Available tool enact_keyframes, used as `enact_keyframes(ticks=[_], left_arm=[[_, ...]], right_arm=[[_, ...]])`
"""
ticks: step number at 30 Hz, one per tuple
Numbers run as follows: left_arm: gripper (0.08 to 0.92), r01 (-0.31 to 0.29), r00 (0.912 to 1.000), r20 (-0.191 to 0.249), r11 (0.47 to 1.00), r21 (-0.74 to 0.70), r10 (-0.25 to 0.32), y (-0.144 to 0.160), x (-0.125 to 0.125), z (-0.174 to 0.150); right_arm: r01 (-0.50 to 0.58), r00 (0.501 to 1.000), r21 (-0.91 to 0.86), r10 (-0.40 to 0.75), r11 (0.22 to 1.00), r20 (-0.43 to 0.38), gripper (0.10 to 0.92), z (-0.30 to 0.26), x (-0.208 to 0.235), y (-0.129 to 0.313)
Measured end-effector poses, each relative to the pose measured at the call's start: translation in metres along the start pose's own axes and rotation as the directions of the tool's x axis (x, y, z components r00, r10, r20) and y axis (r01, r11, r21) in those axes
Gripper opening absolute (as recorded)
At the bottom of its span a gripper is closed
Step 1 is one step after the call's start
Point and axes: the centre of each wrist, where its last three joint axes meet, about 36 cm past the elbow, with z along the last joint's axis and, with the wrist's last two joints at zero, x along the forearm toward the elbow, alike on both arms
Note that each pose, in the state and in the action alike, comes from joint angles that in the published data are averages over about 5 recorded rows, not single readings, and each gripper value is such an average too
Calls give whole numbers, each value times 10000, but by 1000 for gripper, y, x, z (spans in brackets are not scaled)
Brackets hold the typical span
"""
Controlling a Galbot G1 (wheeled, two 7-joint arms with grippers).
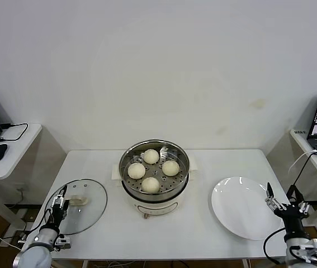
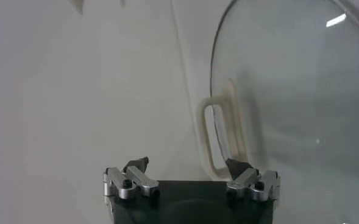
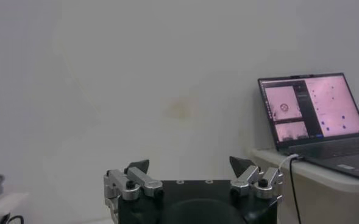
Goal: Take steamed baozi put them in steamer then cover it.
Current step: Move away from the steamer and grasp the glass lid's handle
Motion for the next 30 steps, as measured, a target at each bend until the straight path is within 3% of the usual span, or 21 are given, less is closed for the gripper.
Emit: enact_keyframes(ticks=[25, 30], left_arm=[[822, 105, 9976, -686, 9976, 679, -58, 1, -19, -15], [792, 157, 9972, -741, 9967, 795, -98, -1, -19, -18]], right_arm=[[-75, 10000, 118, 76, 9999, -63, 823, 6, 2, -4], [-69, 10000, 125, 70, 9999, -61, 823, 6, 2, -4]])
